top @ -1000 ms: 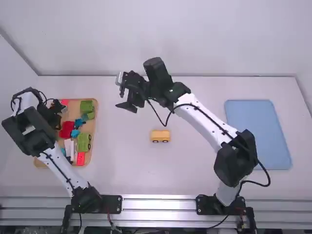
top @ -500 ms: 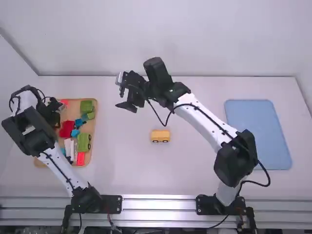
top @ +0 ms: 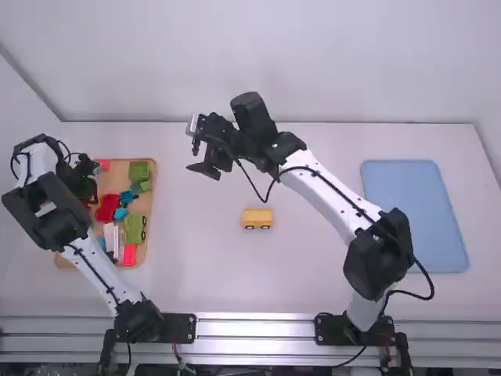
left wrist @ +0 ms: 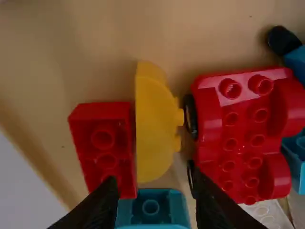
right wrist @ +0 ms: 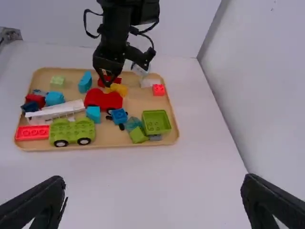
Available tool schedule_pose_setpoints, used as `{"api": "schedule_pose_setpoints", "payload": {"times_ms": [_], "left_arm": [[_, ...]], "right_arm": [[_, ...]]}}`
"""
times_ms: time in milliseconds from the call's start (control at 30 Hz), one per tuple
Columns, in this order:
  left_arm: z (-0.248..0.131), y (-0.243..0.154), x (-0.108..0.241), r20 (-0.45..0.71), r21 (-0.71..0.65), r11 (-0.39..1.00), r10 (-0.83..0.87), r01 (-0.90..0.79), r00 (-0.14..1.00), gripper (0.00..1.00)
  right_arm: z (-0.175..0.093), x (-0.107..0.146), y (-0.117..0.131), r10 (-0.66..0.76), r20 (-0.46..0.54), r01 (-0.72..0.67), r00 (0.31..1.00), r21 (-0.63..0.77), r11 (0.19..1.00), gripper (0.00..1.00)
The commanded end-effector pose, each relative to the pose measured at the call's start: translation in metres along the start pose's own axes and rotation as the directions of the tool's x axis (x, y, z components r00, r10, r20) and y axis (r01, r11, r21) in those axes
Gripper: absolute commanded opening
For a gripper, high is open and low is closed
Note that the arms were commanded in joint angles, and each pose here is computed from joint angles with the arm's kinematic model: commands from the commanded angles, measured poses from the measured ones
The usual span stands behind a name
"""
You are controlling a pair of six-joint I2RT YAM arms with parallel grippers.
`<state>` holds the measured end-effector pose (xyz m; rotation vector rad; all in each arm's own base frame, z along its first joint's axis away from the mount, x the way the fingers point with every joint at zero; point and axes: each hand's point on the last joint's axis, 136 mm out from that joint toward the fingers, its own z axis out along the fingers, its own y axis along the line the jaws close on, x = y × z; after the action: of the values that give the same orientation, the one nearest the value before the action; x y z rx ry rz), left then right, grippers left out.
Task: Assemble lego blocks to make yellow taxi
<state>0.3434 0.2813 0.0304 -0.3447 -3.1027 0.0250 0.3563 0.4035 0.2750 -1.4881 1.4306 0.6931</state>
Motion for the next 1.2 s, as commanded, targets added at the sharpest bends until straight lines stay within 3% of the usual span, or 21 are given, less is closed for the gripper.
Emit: {"api": "schedule_pose_setpoints", "payload": {"times_ms": [0,267,533,1167], "left_arm": [[0.005,-0.009,0.000,0.000,0.036,0.999,0.030,-0.030,1.000,0.43],[0.004,-0.017,-0.004,0.028,0.075,0.997,0.028,-0.030,0.999,0.43],[0.004,-0.019,-0.002,0.019,0.084,0.996,0.028,-0.029,0.999,0.30],[0.005,-0.008,-0.005,0.024,0.036,0.999,0.029,-0.030,0.999,0.27]], "right_arm": [[-0.002,-0.010,-0.005,-0.008,0.018,0.008,1.000,0.011,1.000,0.98],[-0.002,-0.009,-0.005,-0.008,0.015,0.008,1.000,0.015,1.000,0.98],[-0.002,-0.010,-0.005,-0.009,0.016,0.009,1.000,0.014,1.000,0.98],[-0.002,-0.010,-0.006,-0.010,0.019,0.010,1.000,0.016,1.000,0.98]]}}
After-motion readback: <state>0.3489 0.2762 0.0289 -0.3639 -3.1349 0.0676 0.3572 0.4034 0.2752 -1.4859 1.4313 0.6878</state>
